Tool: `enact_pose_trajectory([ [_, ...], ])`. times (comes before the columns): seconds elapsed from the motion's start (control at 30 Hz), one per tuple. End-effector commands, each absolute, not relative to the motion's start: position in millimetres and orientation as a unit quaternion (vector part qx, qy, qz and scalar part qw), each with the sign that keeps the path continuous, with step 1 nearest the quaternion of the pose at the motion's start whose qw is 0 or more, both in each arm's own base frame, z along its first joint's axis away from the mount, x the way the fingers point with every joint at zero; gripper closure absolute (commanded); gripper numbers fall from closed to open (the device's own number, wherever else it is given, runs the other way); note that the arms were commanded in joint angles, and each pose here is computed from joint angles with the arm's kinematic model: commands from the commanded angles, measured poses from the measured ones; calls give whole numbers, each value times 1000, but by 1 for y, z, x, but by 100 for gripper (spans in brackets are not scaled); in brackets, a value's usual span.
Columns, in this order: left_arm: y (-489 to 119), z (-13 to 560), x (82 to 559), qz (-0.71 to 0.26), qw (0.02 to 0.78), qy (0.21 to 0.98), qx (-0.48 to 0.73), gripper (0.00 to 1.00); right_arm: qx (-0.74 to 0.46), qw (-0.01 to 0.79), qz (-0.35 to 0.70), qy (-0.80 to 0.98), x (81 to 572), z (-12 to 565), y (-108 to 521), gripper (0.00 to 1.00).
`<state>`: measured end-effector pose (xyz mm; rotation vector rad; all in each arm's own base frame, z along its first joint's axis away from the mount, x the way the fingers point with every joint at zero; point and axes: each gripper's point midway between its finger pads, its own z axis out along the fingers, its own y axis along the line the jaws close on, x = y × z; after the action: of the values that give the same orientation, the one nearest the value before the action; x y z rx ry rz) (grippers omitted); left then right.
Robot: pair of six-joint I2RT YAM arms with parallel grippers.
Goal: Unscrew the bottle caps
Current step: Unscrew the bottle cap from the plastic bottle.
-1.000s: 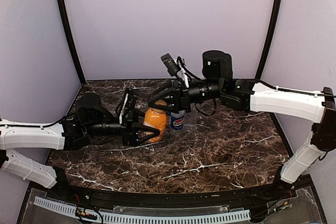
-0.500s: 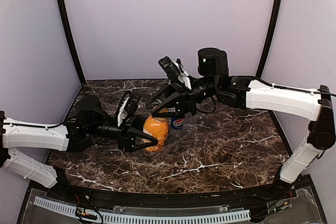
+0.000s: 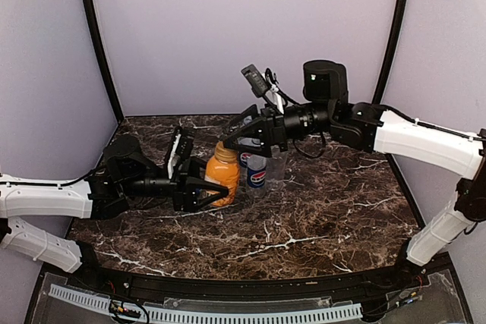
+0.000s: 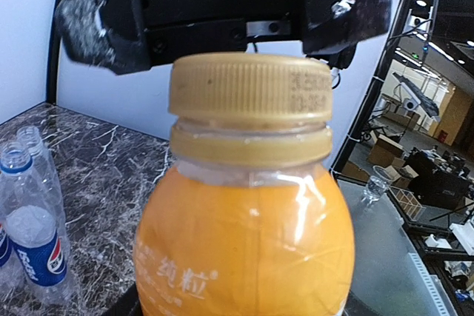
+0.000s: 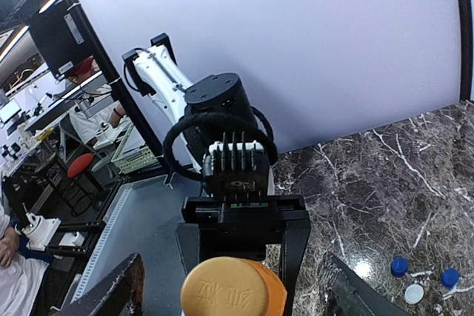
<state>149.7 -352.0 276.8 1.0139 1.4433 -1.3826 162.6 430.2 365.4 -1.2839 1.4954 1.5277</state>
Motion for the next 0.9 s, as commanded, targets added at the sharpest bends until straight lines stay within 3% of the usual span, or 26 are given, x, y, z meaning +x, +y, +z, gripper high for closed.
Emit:
enact_pose_trajectory([
  [0.0,-351,290,166,-526,475,590,388,94,-430,354,568,606,180,375,430,23],
  [0.3,-348,290,177,-506,490,606,369,94,-389,363,525,664,195,357,444,30],
  [0.43,-348,289,179,-503,490,611,366,94,-397,354,531,660,191,353,449,43],
  [0.57,-347,288,180,-500,492,613,364,94,-399,350,533,659,190,351,450,46],
  [0.87,-345,286,181,-496,492,617,361,94,-411,350,540,645,184,352,448,79],
])
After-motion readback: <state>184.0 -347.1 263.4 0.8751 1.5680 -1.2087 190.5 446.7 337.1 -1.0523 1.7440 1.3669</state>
